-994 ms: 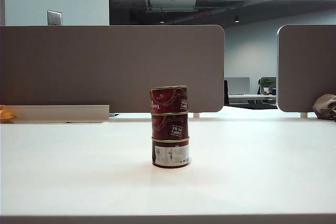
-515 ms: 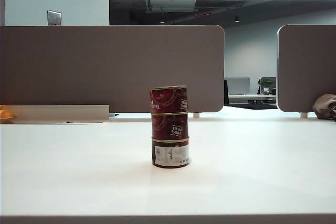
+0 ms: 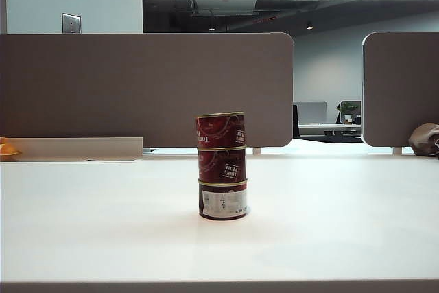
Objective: Pick up the cans one by one and stack them together.
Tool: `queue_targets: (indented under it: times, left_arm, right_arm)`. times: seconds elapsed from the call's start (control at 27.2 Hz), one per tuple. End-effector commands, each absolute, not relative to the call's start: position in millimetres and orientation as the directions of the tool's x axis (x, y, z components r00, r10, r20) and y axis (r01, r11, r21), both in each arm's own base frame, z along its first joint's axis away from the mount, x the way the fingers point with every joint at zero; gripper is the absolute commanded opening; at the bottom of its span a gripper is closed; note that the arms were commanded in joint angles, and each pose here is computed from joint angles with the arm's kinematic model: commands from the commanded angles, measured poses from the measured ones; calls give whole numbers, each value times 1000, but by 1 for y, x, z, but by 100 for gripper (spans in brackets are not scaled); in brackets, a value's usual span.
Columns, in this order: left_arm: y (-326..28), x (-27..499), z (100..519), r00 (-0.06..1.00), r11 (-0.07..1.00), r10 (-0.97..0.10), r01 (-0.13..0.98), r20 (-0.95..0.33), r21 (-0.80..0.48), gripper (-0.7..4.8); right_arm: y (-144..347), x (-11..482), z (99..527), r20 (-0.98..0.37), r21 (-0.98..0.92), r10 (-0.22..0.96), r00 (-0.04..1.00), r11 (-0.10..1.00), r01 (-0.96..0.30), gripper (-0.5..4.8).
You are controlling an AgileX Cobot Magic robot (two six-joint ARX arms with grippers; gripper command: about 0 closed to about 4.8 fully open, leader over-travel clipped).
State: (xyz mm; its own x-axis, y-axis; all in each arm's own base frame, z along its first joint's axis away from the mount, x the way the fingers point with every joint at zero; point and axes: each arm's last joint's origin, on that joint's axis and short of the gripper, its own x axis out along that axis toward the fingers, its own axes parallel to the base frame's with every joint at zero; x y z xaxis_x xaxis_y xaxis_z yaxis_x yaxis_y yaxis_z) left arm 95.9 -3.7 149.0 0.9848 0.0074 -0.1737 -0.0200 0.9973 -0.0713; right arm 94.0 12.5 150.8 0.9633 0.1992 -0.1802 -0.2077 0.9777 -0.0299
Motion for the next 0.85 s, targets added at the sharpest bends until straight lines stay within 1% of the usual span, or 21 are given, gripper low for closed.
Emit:
queue_targets:
  times: [0.04,0.85]
  left_arm:
    - [-4,96,148,984,997,7,-21,-179,-73,-5]
    - [-4,96,148,984,997,7,-21,-179,-73,-5]
  right_arm:
    - [11,95,149,-186,-36,151,971,986,-160,54]
    - [11,95,149,-187,-35,153,970,986,-162,54]
